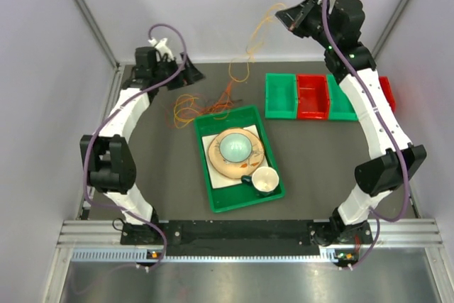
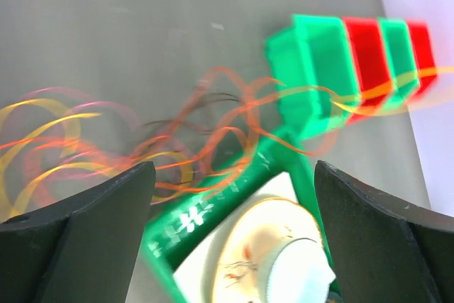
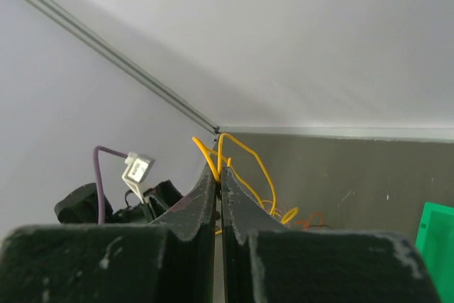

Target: Untangle the cables

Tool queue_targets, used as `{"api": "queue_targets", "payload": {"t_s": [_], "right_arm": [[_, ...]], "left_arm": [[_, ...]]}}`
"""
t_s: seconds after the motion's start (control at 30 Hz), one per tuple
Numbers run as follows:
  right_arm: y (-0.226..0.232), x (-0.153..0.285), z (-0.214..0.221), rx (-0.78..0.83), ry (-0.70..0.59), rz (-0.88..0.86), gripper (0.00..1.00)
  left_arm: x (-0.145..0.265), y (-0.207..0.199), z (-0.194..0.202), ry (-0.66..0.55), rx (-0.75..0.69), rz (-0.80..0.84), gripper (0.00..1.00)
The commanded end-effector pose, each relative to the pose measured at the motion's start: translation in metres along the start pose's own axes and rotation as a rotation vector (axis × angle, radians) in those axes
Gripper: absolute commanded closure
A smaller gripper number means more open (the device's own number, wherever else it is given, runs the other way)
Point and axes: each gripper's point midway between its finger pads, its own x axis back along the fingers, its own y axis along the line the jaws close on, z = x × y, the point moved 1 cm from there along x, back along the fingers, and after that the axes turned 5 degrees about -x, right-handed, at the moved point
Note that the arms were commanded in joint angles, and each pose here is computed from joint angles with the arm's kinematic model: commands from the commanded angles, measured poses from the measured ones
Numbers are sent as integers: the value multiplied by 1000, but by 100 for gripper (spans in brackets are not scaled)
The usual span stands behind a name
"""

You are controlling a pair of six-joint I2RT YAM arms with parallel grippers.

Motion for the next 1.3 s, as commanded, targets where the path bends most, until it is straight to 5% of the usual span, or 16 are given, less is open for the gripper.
{"api": "queue_targets", "payload": {"t_s": [0.0,0.5,0.6,0.73,0.8,1.03,1.27], "right_arm": [[18,0,-5,-3,-27,-61,100],[21,0,-4,-14,-26,-72,100],[21,1,-5,-13,-28,-70,100],[22,3,-6,-12,-31,-68,100],[20,4,-6,-4,-34,-56,100],[-41,6,5,31,-31,134,100],[-125,38,7,-41,-87,314,100]], "left_arm": [[-12,-64,-14,-62,-139,120,1],[-83,-106,26,18,-151,165,14],[-91,-110,26,19,-145,169,27],[-101,-102,27,19,-115,122,92],[-98,-96,24,17,-124,85,100],[-1,-80,-29,-98,-37,203,100],[120,14,-89,-330,197,208,100]]}}
